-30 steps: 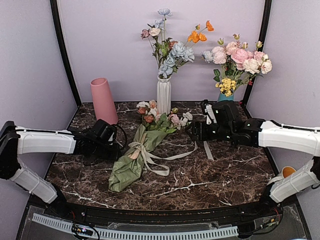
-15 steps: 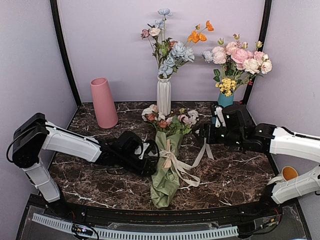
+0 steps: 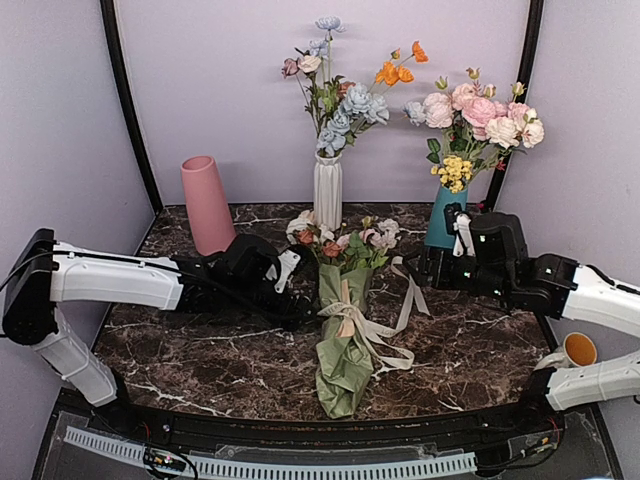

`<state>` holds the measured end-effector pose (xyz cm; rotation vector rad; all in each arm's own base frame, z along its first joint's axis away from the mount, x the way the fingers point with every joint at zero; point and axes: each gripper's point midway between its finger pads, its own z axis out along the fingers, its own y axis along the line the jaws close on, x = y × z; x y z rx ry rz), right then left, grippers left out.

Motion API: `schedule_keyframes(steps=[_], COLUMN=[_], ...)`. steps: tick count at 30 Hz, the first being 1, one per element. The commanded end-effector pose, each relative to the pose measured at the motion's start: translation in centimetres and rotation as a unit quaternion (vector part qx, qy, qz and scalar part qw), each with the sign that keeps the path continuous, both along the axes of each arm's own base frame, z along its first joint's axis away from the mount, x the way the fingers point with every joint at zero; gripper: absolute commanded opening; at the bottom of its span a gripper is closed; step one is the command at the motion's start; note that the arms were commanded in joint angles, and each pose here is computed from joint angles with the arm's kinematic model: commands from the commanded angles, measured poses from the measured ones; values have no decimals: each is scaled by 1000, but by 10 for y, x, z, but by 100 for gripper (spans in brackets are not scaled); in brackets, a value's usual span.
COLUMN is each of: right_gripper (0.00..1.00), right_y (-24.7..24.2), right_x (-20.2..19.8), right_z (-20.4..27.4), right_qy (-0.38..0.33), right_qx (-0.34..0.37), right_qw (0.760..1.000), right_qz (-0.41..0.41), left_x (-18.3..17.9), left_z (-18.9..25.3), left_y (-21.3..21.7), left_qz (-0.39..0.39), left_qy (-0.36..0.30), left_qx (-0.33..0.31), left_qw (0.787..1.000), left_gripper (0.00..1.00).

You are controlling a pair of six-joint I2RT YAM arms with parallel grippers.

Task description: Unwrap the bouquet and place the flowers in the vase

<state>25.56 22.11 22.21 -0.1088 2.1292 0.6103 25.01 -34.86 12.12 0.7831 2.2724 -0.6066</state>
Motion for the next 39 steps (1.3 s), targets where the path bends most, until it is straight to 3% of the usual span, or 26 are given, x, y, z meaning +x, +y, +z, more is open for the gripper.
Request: schedule_keyframes(steps=[1,5,10,15,25,35,39], right_gripper=[85,85,85,86,86,86,86], right_y=[5,11,11,11,10,13,15], right_x=[2,1,-1,-3,-4,-4,-3], right_z=[-4,-14,-19,-20,-26,-23,-22], right_qy=[-3,8,11,10,15,14,14], right_qx=[7,5,4,12,9,16,18], right_qw=[1000,1000,1000,1000,1000,999,999], right_qz=[3,16,17,21,22,26,28], left_x=[4,11,29,43,32,27,32], left_z=[0,14,-1,-24,-32,-39,-38], left_y=[-9,-31,-49,-60,-69,-67,-67], left_qz=[-91,-150,-177,-185,-222,-226,-218], left_qy=[-55,-73,-55,-28,-7,2,-8], left_qx=[41,-6,-6,1,-16,-15,-13], left_qw=[993,986,983,982,975,974,976], left_gripper=[71,61,46,43,39,24,12])
